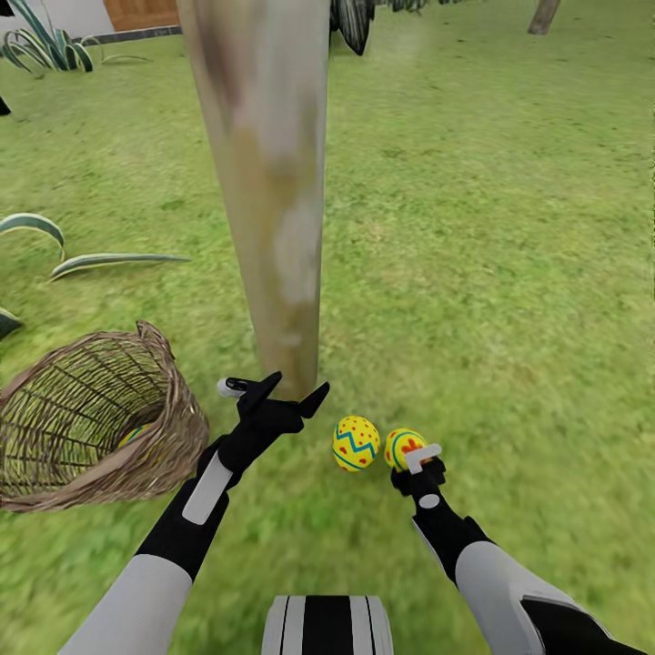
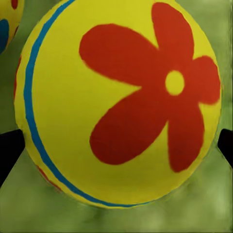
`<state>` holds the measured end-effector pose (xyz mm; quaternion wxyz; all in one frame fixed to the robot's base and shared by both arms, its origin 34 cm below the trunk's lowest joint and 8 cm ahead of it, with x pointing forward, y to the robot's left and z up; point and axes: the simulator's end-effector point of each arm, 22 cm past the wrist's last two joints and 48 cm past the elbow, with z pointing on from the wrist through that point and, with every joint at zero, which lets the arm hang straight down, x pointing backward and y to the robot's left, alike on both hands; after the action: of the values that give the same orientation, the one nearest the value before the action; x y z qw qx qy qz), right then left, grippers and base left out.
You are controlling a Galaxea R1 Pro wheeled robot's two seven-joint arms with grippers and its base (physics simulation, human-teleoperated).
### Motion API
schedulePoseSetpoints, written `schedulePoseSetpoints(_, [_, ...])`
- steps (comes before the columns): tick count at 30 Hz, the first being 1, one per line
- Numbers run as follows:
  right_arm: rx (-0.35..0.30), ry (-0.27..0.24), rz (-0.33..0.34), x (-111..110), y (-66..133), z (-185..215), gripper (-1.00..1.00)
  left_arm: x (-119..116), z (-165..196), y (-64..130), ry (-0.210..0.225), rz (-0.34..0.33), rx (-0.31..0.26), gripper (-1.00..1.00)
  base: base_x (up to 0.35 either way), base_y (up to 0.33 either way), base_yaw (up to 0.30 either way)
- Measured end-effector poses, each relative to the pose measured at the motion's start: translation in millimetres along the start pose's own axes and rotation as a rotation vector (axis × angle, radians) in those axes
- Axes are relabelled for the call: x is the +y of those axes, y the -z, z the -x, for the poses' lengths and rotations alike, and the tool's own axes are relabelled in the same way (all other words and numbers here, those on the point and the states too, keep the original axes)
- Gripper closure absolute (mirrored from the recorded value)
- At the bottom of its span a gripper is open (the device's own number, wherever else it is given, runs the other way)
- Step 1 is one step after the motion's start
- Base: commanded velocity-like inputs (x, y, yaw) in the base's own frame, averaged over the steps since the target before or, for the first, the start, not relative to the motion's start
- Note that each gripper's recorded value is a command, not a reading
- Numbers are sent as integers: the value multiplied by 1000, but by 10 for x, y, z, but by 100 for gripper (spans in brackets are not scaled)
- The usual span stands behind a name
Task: Take the three Easter eggs out of the wicker basket on the lawn in the garden, then place them on the lawn next to a single tree (choose any tree) so that all three eggs are next to the same tree and none are left in the basket.
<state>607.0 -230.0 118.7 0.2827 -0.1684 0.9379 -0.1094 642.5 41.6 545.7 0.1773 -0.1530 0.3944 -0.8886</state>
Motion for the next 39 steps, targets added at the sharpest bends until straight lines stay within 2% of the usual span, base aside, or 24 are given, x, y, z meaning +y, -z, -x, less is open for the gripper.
schedulePoseSetpoints(15, [-48, -6, -12, -156, 149, 302, -100, -263, -108, -258, -41, -36, 35, -100, 0, 0, 0])
schedulePoseSetpoints(17, [-53, -13, 22, -135, 162, 350, -100, -168, -224, -349, -35, 6, 69, -100, 0, 0, 0])
schedulePoseSetpoints(18, [-63, -16, 46, -123, 169, 435, -100, -17, -328, -412, -23, 67, 97, -100, 0, 0, 0])
schedulePoseSetpoints(19, [-53, -16, 44, -189, 172, 527, -100, 34, -400, -495, -21, 90, 115, -100, 0, 0, 0])
schedulePoseSetpoints(20, [28, -18, 77, -323, 185, 609, -100, -119, -554, -699, -46, 57, 174, -100, 0, 0, 0])
schedulePoseSetpoints(21, [60, -34, 150, -323, 248, 758, -100, -229, -732, -829, -60, 33, 236, -100, 0, 0, 0])
schedulePoseSetpoints(23, [148, -96, 382, -349, 523, 889, -100, -365, -939, -972, -74, 0, 299, -100, 0, 0, 0])
schedulePoseSetpoints(24, [169, -123, 465, -404, 655, 908, -100, -393, -966, -997, -78, -6, 307, -100, 0, 0, 0])
schedulePoseSetpoints(25, [192, -162, 632, -396, 906, 906, -100, -420, -988, -1015, -82, -9, 314, -100, -152, 78, 0])
schedulePoseSetpoints(26, [201, -182, 734, -517, 1091, 864, -100, -448, -1005, -1038, -86, -15, 318, -100, -240, 137, 0])
schedulePoseSetpoints(28, [199, -184, 760, -558, 1162, 853, -100, -484, -1033, -1069, -93, -20, 325, -100, -272, 167, 0])
schedulePoseSetpoints(33, [183, -188, 761, -579, 1240, 941, -100, -529, -1206, -1142, -92, -24, 368, -100, -191, 131, 0])
schedulePoseSetpoints(36, [133, -231, 792, -561, 1324, 1116, -100, -642, -1248, -1185, -115, -38, 386, -100, -8, 5, 0])
schedulePoseSetpoints(39, [118, -234, 793, -582, 1373, 1182, -100, -711, -1275, -1214, -127, -45, 396, -100, 0, 0, 0])
